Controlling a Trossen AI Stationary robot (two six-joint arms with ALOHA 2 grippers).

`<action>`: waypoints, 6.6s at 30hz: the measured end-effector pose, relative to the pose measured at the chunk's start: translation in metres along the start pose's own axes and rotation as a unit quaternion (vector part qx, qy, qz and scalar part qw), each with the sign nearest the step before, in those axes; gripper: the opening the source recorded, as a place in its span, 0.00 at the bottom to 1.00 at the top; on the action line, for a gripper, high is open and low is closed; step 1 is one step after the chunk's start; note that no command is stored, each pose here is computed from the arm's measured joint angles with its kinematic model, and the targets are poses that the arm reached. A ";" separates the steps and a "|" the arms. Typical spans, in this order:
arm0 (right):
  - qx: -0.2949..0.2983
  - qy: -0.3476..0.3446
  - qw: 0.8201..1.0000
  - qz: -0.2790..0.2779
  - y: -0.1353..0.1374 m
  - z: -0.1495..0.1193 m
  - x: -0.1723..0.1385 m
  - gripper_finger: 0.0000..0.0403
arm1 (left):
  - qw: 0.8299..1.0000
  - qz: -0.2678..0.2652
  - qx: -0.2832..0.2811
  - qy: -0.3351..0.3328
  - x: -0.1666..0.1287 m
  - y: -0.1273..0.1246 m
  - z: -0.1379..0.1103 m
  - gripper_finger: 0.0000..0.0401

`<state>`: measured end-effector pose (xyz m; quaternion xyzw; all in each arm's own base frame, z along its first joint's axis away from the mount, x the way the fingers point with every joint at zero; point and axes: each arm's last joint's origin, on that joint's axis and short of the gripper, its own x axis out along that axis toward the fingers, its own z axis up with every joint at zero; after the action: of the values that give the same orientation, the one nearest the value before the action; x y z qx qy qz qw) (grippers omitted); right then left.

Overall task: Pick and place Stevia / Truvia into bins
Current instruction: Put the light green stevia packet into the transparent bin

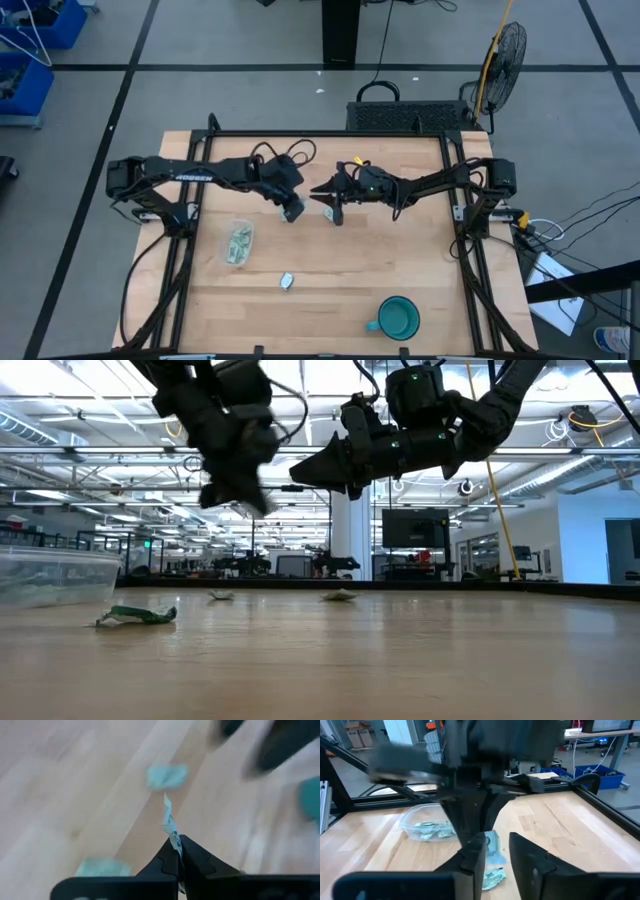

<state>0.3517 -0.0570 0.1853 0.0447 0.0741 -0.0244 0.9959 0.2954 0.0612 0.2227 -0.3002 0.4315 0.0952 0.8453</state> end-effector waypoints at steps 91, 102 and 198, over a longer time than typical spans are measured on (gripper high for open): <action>-0.157 0.319 0.935 -0.003 0.021 -0.078 -0.009 0.36 | 0.955 0.066 -0.168 0.234 -0.036 0.030 -0.106 0.27; -0.164 0.302 0.939 -0.004 0.020 -0.094 -0.023 0.22 | 0.955 0.065 -0.170 0.234 -0.037 0.029 -0.105 0.27; 0.109 0.074 0.991 0.003 -0.025 -0.049 -0.013 0.27 | 0.960 0.139 -0.143 0.199 -0.071 -0.009 -0.065 0.01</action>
<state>0.3305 -0.0773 0.1369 0.1549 0.1446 -0.0262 0.9769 0.2122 0.0223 0.2534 -0.3681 0.6101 0.2105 0.6693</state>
